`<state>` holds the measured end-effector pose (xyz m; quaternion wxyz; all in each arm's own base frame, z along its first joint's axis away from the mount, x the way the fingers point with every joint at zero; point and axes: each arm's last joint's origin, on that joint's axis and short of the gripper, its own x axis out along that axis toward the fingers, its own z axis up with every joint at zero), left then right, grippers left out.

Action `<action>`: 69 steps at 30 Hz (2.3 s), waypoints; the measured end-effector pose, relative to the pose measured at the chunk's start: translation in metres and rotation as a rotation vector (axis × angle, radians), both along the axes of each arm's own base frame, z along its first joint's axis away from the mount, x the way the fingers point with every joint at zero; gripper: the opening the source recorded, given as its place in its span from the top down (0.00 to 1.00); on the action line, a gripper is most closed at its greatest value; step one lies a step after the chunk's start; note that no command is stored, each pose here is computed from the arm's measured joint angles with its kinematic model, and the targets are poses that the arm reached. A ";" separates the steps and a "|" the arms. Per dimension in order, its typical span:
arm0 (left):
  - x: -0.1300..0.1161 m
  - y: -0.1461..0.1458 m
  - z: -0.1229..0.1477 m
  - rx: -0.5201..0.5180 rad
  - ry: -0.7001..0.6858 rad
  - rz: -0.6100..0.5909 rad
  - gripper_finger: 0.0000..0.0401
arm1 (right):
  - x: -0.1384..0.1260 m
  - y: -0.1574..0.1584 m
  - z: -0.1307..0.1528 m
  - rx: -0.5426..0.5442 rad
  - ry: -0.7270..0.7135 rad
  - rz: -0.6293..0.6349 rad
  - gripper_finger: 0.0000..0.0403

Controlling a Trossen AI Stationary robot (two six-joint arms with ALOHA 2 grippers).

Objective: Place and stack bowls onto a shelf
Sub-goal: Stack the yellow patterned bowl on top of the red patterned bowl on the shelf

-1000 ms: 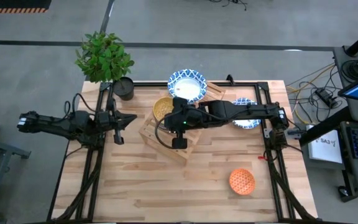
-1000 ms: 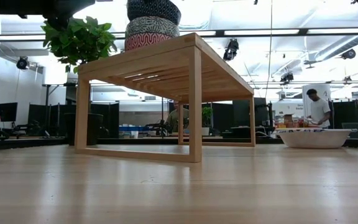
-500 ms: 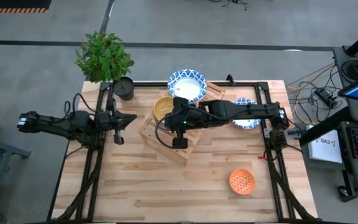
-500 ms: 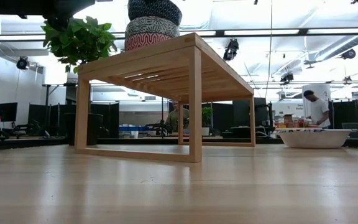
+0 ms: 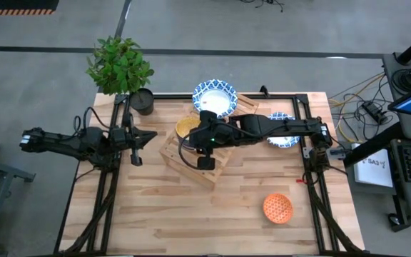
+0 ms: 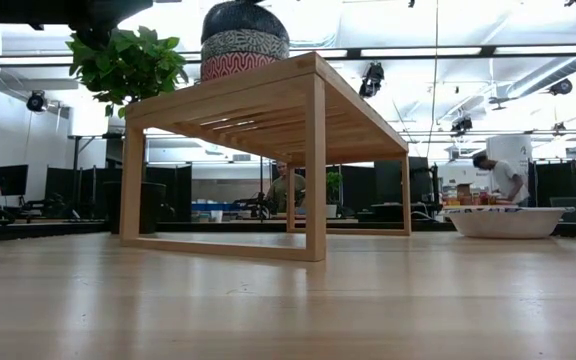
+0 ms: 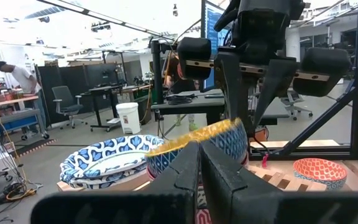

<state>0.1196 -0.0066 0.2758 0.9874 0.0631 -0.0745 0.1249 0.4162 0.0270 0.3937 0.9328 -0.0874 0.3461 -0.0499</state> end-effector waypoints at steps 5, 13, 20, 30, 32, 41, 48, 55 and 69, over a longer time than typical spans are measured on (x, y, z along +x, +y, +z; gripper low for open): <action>0.000 0.000 0.000 0.000 0.002 0.000 1.00 | 0.000 0.000 0.000 0.001 0.001 0.003 0.71; 0.001 0.000 -0.001 0.002 0.012 0.000 1.00 | 0.002 0.000 0.004 0.011 -0.047 -0.002 0.72; 0.001 0.000 -0.002 0.002 0.016 0.000 1.00 | 0.024 0.000 0.001 -0.029 -0.182 0.030 0.84; 0.000 0.000 -0.003 0.004 0.029 0.001 1.00 | 0.061 -0.025 -0.032 -0.093 -0.227 0.013 0.98; -0.001 0.000 -0.003 0.005 0.033 0.001 1.00 | 0.063 -0.032 -0.036 -0.090 -0.216 -0.005 0.98; -0.005 0.001 -0.003 0.005 0.034 0.001 1.00 | 0.060 -0.036 -0.034 -0.060 -0.210 -0.020 0.98; -0.004 0.001 -0.004 0.006 0.038 0.001 1.00 | 0.042 -0.037 -0.026 -0.018 -0.131 -0.088 0.98; -0.004 0.001 -0.004 0.006 0.042 0.001 1.00 | 0.034 -0.019 -0.018 -0.013 -0.121 -0.061 0.98; -0.002 0.000 -0.005 -0.001 0.052 0.000 1.00 | 0.001 0.031 0.004 -0.102 -0.087 -0.066 0.98</action>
